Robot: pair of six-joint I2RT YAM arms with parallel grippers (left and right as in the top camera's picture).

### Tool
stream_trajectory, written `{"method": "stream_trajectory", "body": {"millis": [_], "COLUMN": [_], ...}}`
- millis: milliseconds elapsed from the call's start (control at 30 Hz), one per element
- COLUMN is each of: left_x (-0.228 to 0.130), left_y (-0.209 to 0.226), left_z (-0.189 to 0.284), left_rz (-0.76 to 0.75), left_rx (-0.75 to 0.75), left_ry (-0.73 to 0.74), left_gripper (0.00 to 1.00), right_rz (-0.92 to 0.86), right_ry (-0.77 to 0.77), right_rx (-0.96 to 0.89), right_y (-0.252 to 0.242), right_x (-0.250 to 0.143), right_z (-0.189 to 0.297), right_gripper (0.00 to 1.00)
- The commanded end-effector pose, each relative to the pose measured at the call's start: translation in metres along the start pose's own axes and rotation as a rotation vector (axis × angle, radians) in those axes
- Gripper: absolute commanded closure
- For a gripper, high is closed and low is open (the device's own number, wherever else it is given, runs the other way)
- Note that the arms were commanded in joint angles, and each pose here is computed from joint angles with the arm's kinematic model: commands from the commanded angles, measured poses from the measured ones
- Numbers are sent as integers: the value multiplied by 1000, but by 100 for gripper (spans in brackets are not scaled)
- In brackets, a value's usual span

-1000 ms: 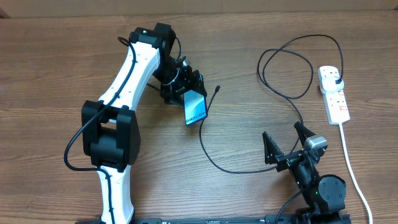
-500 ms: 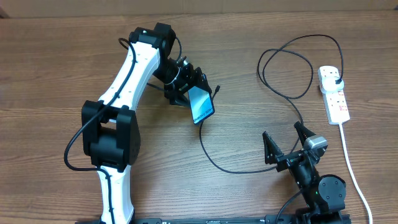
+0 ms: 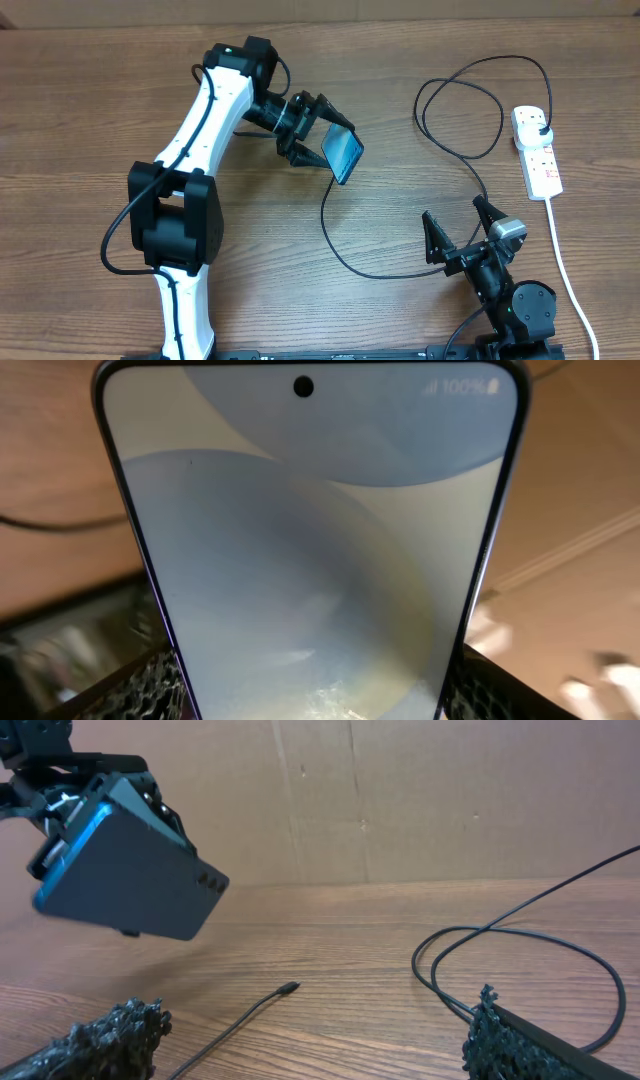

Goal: Plug charger to phone and switch on socket
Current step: 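Raise the phone upright with the left gripper toward the table center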

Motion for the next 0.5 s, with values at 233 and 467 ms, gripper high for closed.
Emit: {"method": "stream_trajectory", "body": {"millis": [233, 467], "left_x": [-12, -6], "left_y": [-24, -22], "left_z": [32, 46], "left_rz": [186, 250], "left_rx": [-214, -241], "left_ry": [121, 110], "left_gripper": [37, 39], "right_rz": [0, 0], "right_ry": [-7, -7], "right_rx": [-5, -5], "right_y": [-2, -2], "right_x": [-1, -1], "right_z": [0, 0], "right_gripper": [0, 0]}}
Point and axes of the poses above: each gripper's point midway between its finger pads, its own z axis back along the fingers, its own y axis along the line the jaws close on, x = y × z, the point moved 4 cm from there along z, back along the fingers, and after that the axes turned 4 degrees about -z, right-handed, at the moved point
